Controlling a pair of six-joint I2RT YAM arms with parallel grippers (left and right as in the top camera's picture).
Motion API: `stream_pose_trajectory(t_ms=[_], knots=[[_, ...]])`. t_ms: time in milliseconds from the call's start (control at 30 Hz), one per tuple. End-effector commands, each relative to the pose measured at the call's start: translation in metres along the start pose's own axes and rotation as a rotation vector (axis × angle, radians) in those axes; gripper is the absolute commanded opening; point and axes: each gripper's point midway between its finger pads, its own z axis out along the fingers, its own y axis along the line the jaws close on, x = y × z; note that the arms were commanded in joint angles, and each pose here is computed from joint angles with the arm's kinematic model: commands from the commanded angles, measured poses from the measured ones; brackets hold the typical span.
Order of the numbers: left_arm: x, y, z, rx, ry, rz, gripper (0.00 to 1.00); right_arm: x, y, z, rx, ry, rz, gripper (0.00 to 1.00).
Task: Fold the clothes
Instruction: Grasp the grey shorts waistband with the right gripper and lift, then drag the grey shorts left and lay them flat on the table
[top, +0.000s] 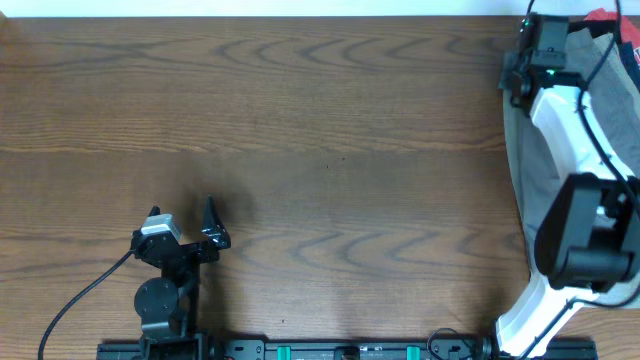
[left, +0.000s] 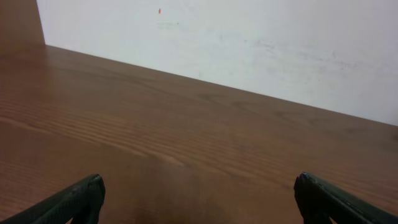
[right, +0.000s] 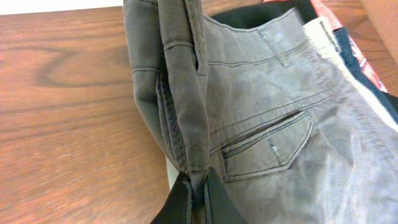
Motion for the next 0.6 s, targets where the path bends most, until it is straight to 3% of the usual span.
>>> stream_pose_trajectory(t_ms=[0, 333, 567], knots=[[0.015, 0.003, 0.001, -0.006, 0.049, 0.015, 0.98, -0.003, 0.013, -0.014, -0.082, -0.001, 0.024, 0.01], [0.015, 0.003, 0.001, -0.006, 0.049, 0.015, 0.98, 0.025, 0.089, -0.038, -0.264, 0.087, -0.083, 0.01], [0.015, 0.003, 0.001, -0.006, 0.049, 0.015, 0.98, 0.045, 0.167, -0.073, -0.432, 0.104, -0.196, 0.01]])
